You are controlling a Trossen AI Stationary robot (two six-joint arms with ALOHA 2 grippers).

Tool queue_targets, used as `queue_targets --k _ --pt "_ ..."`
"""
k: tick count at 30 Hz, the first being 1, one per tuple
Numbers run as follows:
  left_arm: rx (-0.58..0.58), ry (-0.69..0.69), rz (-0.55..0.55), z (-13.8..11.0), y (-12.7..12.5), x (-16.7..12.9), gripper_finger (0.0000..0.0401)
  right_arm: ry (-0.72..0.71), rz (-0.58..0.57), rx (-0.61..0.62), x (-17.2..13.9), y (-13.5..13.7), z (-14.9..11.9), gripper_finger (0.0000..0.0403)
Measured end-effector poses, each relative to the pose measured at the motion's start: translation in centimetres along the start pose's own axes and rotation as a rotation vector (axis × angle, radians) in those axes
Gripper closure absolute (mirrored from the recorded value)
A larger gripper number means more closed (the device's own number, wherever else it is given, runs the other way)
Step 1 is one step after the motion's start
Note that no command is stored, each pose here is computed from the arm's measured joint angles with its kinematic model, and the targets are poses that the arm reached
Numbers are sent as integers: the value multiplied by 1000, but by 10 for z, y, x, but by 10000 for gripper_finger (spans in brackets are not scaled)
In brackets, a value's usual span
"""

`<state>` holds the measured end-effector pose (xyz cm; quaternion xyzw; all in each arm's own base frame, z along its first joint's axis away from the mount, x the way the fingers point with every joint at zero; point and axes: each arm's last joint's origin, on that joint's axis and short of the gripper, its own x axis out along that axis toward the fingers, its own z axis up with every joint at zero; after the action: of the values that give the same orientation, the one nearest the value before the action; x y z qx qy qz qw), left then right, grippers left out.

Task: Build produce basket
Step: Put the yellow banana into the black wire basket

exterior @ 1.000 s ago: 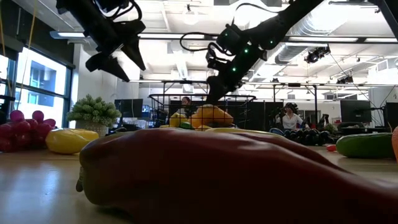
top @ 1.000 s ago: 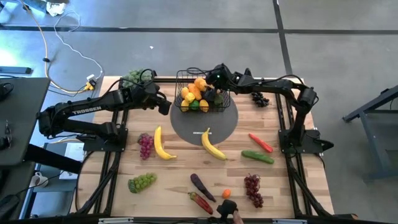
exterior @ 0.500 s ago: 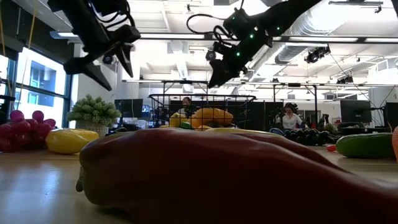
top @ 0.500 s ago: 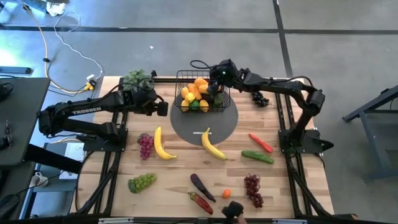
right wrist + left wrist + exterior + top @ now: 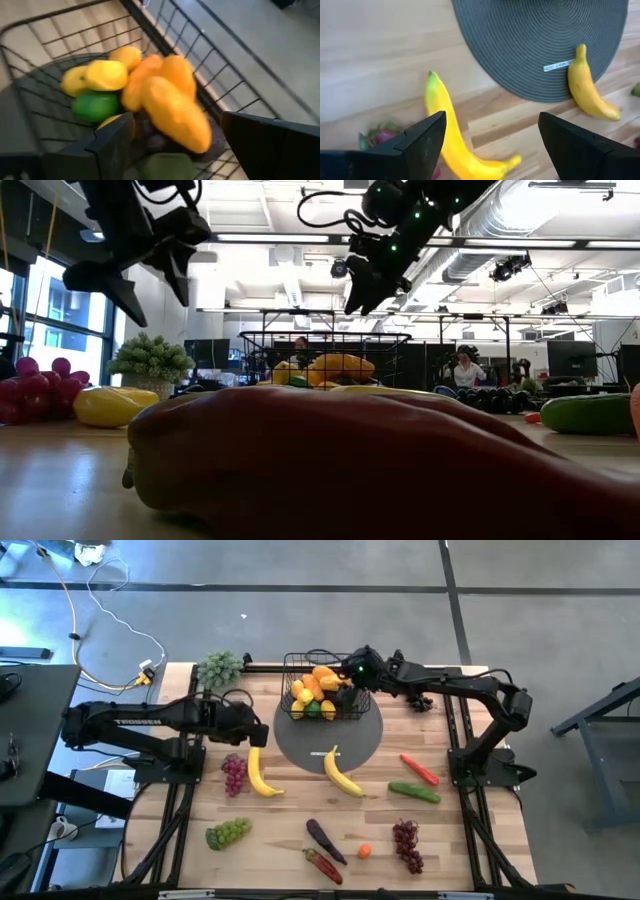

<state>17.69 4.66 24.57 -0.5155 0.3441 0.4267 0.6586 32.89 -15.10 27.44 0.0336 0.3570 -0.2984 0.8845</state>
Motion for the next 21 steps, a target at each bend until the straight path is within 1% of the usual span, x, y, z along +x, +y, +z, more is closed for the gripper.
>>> queue_targets --k 4,11,15,21 --pt "-33 -10 -8 -9 -3 -1 96 42 37 4 -7 18 -5 120" --pt "-34 26 -29 -27 -8 -3 96 100 85 34 -16 45 -13 121" --pt "-41 38 -13 -39 -5 0 96 126 101 60 -21 57 -17 121" --pt "-47 57 -3 -55 -1 2 96 216 107 119 -28 71 -28 121"
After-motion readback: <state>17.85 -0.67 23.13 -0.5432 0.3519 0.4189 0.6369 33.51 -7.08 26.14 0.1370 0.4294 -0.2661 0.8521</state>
